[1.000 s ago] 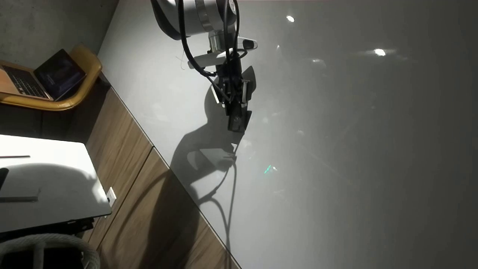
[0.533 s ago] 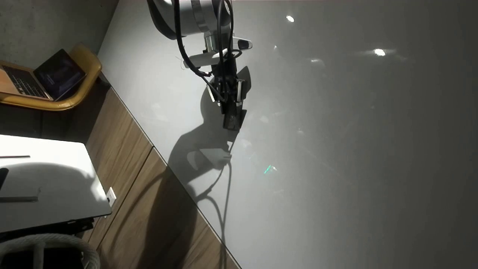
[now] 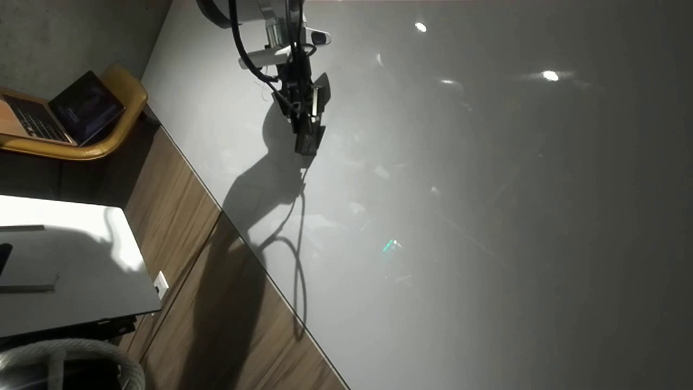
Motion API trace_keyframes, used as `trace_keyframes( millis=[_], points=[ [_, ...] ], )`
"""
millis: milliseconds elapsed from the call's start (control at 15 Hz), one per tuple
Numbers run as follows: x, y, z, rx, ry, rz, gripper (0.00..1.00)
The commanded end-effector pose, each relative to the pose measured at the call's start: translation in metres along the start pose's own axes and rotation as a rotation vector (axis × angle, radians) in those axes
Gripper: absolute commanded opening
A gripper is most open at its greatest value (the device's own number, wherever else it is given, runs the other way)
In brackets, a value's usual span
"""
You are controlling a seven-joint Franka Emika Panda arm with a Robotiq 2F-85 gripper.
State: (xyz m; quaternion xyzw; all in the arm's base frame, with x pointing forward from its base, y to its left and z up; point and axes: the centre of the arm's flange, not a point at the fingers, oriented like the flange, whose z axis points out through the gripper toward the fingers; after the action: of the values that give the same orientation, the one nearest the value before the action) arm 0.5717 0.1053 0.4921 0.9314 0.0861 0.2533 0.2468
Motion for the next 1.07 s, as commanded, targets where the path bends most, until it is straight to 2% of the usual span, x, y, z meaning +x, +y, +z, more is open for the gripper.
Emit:
trace_keyframes(
  millis=[0,267,533,1000],
  points=[
    [0.047,-0.067,-0.040,0.043,0.083,-0.047,0.28],
    [0.058,-0.142,-0.077,0.095,0.134,-0.138,0.28],
    [0.062,-0.193,-0.094,0.136,0.165,-0.212,0.28],
    [0.064,-0.241,-0.113,0.179,0.179,-0.256,0.28]
  ],
)
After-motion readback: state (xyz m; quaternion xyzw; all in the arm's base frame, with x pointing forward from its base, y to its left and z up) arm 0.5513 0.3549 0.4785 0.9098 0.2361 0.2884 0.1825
